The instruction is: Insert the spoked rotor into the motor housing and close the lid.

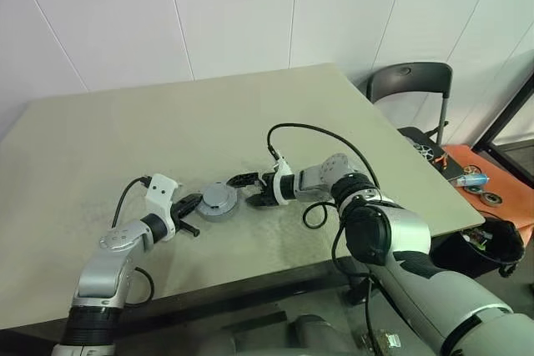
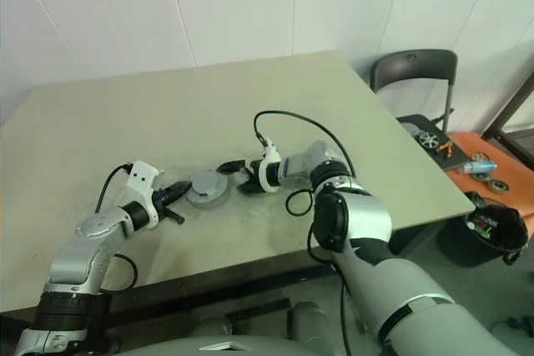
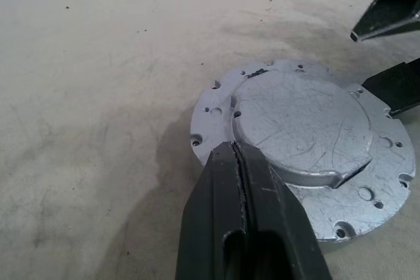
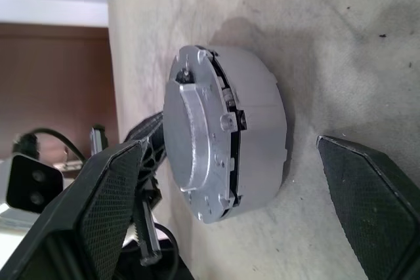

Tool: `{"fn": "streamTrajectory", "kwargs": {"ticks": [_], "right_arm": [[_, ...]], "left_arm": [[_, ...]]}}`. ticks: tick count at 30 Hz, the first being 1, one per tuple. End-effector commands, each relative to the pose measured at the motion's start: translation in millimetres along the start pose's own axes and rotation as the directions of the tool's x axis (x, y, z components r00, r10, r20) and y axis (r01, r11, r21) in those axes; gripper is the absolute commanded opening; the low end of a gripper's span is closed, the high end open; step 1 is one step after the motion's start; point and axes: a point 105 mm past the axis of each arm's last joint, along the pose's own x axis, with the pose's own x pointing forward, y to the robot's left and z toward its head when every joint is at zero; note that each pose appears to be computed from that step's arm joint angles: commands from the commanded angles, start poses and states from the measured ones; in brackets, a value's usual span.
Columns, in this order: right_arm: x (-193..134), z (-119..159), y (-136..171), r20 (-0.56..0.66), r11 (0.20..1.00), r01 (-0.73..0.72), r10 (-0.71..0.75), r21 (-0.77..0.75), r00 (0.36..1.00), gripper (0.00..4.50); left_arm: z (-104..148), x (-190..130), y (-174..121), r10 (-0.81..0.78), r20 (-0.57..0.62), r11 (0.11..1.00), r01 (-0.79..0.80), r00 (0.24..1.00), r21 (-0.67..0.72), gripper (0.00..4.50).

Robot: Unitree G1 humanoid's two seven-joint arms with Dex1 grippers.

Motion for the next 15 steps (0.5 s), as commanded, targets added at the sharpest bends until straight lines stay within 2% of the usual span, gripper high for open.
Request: {"fn": "streamTrajectory", "kwargs": {"ticks": [1,7,10,13,15], "right_arm": [[9,-6,15,-0.015,0.997,-0.072,0.073,0.025,0.997,4.45],[11,-6,31,-0.012,0.987,-0.153,0.154,0.057,0.988,4.45],[14,-8,32,-0.020,0.988,-0.147,0.148,0.053,0.989,4.45],[15,-8,30,-0.007,0.987,-0.148,0.148,0.063,0.989,3.89],[15,-8,30,-0.001,0.986,-0.152,0.153,0.068,0.988,3.27]], "left_arm": [[-4,2,-9,-0.041,-0.022,0.999,0.041,0.999,-0.005,0.00],[-3,2,-9,-0.041,-0.019,0.999,0.041,0.999,-0.005,0.00],[-2,1,-9,-0.040,-0.020,0.999,0.040,0.999,-0.005,0.00],[-2,1,-8,-0.039,-0.020,0.999,0.039,0.999,-0.005,0.00],[-2,1,-8,-0.040,-0.020,0.999,0.039,0.999,-0.005,0.00]]}}
